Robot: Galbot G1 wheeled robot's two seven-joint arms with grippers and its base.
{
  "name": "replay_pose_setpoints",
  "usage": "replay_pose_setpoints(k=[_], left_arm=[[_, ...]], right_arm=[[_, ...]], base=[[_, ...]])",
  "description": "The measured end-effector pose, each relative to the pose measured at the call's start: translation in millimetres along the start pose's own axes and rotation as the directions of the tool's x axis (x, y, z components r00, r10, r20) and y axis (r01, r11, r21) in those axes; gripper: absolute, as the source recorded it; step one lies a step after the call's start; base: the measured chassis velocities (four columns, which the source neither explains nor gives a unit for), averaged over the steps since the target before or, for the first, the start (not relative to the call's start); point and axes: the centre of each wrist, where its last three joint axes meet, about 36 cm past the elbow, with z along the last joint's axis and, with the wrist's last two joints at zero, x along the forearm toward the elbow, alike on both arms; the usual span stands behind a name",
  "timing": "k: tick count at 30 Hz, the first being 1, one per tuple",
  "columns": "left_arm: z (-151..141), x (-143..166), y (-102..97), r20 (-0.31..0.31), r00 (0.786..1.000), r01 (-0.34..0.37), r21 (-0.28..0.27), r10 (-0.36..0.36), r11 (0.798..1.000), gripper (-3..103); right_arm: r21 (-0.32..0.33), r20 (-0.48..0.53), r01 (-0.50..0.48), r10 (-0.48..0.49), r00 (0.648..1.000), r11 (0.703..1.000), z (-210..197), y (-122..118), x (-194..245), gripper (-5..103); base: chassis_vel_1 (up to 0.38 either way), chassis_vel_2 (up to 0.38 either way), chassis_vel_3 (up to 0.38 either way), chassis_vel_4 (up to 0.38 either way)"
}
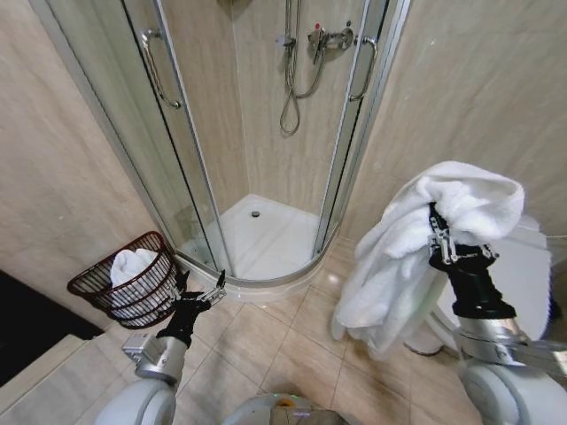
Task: Discard the used towel into the hamper.
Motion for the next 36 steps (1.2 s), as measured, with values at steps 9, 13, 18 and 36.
replay_pose_setpoints(k=[9,13,18,36], left_arm=[[0,0,0.0,0.000,1.000,0.000,0.000,0.000,1.000,100],[0,0,0.0,0.000,1.000,0.000,0.000,0.000,1.000,100],[0,0,0.0,0.000,1.000,0.000,0.000,0.000,1.000,100],[0,0,0.0,0.000,1.000,0.000,0.000,0.000,1.000,100]], right_arm=[[-0.003,0.094,0.021,-0.021,0.995,1.000,-15,-15,-26,18],[-0.019,0.097,0.028,-0.026,0.995,0.999,-10,-6,-27,18],[-0.026,0.110,0.047,-0.044,0.993,0.999,-5,1,-35,18],[-0.037,0.105,0.030,-0.026,0.994,0.999,8,-2,-37,18]], base=[[0.000,0.000,0.000,0.000],[0.000,0.000,0.000,0.000],[0.000,0.000,0.000,0.000],[0.000,0.000,0.000,0.000]])
